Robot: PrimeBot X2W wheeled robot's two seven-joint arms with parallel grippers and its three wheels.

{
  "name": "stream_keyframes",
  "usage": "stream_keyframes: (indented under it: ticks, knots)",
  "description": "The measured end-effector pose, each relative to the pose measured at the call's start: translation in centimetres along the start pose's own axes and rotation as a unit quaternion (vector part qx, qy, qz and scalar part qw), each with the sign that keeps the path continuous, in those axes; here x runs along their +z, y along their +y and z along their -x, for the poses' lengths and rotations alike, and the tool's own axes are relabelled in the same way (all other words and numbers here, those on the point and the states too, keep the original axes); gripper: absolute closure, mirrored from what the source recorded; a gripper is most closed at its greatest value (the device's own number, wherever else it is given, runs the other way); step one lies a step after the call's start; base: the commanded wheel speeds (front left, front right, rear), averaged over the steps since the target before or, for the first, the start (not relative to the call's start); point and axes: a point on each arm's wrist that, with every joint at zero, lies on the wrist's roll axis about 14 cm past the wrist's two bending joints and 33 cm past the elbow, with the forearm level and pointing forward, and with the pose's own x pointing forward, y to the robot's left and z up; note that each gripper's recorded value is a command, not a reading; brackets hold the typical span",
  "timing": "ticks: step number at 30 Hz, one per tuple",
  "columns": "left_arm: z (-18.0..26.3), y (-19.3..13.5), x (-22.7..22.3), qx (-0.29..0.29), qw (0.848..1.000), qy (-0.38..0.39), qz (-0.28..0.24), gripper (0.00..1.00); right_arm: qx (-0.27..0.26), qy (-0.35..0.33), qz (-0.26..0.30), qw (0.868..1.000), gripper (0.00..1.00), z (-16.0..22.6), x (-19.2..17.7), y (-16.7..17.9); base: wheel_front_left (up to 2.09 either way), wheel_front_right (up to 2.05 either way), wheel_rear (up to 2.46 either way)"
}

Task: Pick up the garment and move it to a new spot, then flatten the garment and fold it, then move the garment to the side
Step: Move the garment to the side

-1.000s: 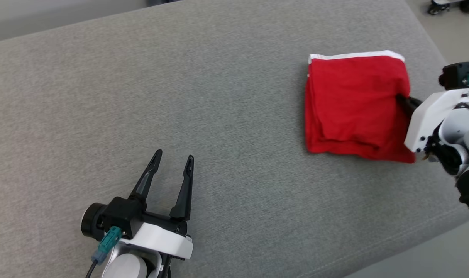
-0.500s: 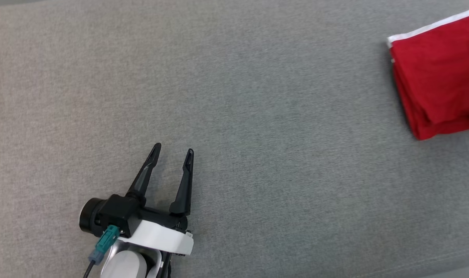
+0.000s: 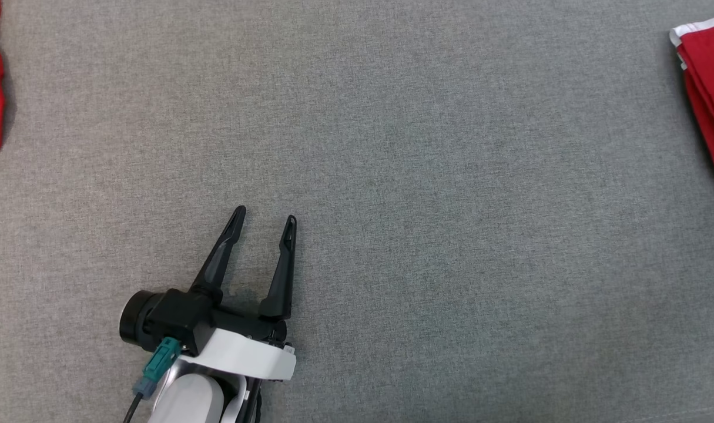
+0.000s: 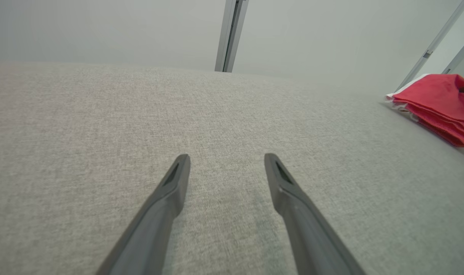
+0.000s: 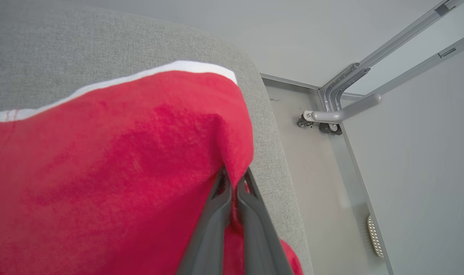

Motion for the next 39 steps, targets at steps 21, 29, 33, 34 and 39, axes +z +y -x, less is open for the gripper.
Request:
stream_keyframes:
  ticks: [21, 29, 33, 34, 39]
  knots:
    - [-0.2, -0.6, 0.4, -0.009, 1.000, -0.006, -0.004, 0.00, -0.024, -0.040, 0.047, 0.998, 0.00, 1.1, 0.6, -1.8, 0.00, 0.00, 0.00]
    - [-0.1, -1.1, 1.8, -0.013, 1.000, -0.023, -0.007, 0.00, 0.003, -0.089, 0.053, 0.995, 0.00, 2.3, 2.4, 0.9, 0.00, 0.00, 0.00]
    - [-0.3, -1.1, 3.5, -0.012, 0.999, -0.045, -0.013, 0.00, 0.023, -0.132, 0.047, 0.990, 0.00, 3.4, 4.1, 2.7, 0.00, 0.00, 0.00]
    - [-0.3, -1.2, 4.0, -0.013, 0.998, -0.052, -0.015, 0.00, 0.027, -0.145, 0.041, 0.988, 0.00, 3.8, 4.6, 3.0, 0.00, 0.00, 0.00]
    - [-0.2, -1.2, 6.7, -0.008, 0.996, -0.084, -0.019, 0.00, 0.053, -0.210, -0.008, 0.976, 0.00, 6.3, 6.5, 5.0, 0.00, 0.00, 0.00]
